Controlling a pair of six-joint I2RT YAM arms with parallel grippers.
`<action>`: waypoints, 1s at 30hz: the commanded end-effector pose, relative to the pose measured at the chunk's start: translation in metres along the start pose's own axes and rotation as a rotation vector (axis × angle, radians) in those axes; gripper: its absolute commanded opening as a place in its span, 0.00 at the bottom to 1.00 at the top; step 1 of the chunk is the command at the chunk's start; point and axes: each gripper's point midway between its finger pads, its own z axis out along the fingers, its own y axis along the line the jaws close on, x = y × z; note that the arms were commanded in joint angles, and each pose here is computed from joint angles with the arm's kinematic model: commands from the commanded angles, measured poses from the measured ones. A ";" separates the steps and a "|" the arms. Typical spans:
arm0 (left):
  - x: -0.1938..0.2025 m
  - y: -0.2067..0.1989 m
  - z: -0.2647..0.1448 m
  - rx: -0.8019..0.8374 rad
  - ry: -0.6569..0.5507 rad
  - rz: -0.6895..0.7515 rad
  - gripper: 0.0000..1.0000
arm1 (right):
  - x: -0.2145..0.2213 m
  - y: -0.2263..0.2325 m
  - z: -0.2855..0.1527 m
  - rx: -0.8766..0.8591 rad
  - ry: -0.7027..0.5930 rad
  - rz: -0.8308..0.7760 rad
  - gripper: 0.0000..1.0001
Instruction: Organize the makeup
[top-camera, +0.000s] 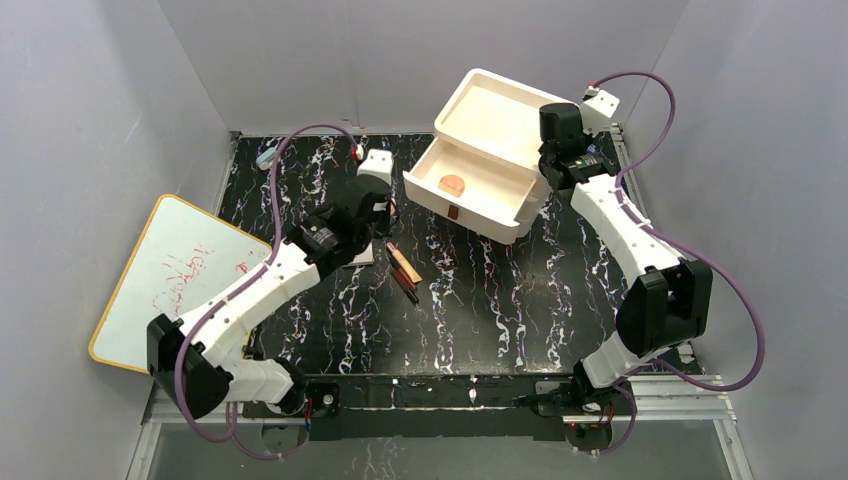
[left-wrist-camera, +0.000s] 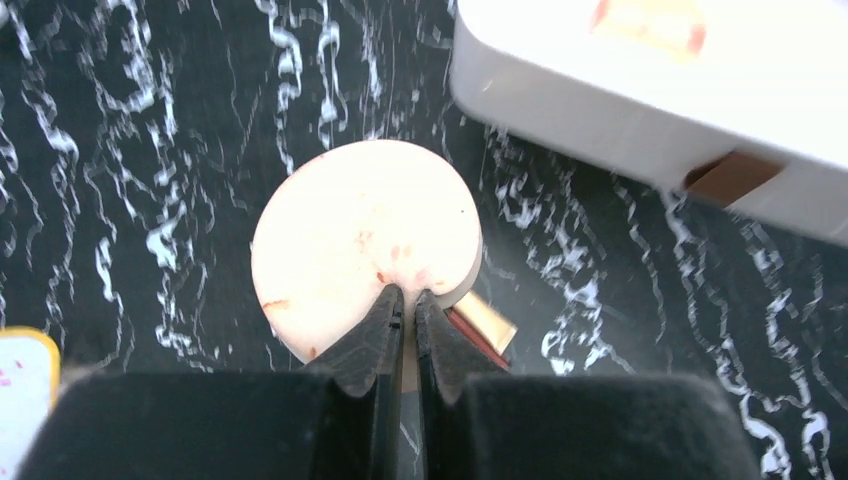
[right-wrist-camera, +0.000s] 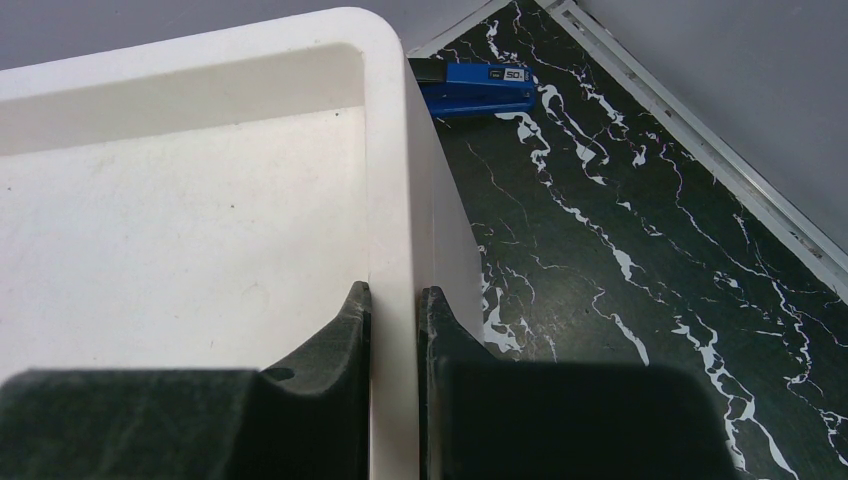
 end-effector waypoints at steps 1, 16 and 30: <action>-0.043 -0.001 -0.015 0.014 -0.045 0.042 0.00 | 0.078 -0.047 0.007 0.124 0.235 -0.166 0.01; -0.130 -0.106 0.046 0.282 -0.084 0.103 0.00 | 0.077 -0.048 0.004 0.124 0.233 -0.168 0.01; -0.113 -0.133 0.082 0.346 -0.063 0.110 0.52 | 0.083 -0.048 0.007 0.127 0.245 -0.174 0.01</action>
